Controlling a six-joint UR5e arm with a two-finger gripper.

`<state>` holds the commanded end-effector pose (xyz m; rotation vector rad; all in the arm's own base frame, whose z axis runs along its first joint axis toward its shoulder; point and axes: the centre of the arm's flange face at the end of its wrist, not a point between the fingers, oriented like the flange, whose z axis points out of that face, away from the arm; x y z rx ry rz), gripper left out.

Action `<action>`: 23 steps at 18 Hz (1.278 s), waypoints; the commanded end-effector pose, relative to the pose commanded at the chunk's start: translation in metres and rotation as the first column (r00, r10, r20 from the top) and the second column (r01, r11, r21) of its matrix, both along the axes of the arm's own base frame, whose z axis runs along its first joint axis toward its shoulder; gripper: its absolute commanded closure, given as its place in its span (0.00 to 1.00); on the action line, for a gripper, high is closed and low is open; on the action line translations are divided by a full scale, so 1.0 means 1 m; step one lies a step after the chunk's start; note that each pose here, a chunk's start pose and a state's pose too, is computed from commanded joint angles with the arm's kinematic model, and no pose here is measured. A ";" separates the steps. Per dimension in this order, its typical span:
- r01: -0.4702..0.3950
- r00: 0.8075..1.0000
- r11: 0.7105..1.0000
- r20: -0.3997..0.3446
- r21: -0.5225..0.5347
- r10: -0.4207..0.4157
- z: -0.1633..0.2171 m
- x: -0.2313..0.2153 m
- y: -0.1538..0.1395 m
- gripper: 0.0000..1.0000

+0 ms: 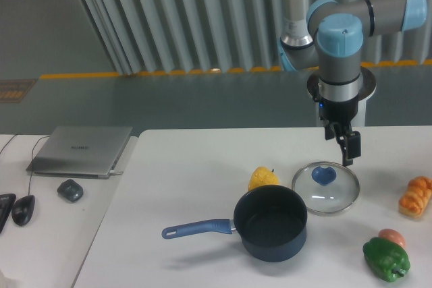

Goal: Pick up the egg
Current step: 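Lift the gripper off the glass lid and move toward the egg, then lower the open gripper down beside the green pepper toward the egg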

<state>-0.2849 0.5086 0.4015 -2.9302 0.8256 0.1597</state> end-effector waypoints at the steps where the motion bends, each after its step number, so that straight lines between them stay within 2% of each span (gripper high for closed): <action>1: 0.001 1.000 1.000 -0.004 0.000 -0.001 -0.003 -0.001 0.002 0.00; 5: 0.031 0.999 0.999 -0.035 -0.012 -0.031 -0.005 -0.013 0.005 0.00; 8: 0.060 0.994 0.995 -0.089 -0.079 -0.067 -0.013 -0.022 0.004 0.00; 10: 0.117 0.986 0.989 -0.111 -0.088 -0.127 -0.004 -0.031 0.007 0.00; 13: 0.295 0.945 0.946 -0.107 -0.135 -0.310 -0.010 -0.050 0.018 0.00; 15: 0.353 0.924 0.924 -0.097 -0.149 -0.369 -0.018 -0.063 0.023 0.00; 18: 0.475 0.866 0.856 -0.063 -0.205 -0.496 -0.045 -0.080 0.027 0.00; 20: 0.522 0.832 0.809 -0.046 -0.271 -0.552 -0.060 -0.096 0.024 0.00; 23: 0.541 0.821 0.794 -0.030 -0.278 -0.570 -0.063 -0.120 0.009 0.00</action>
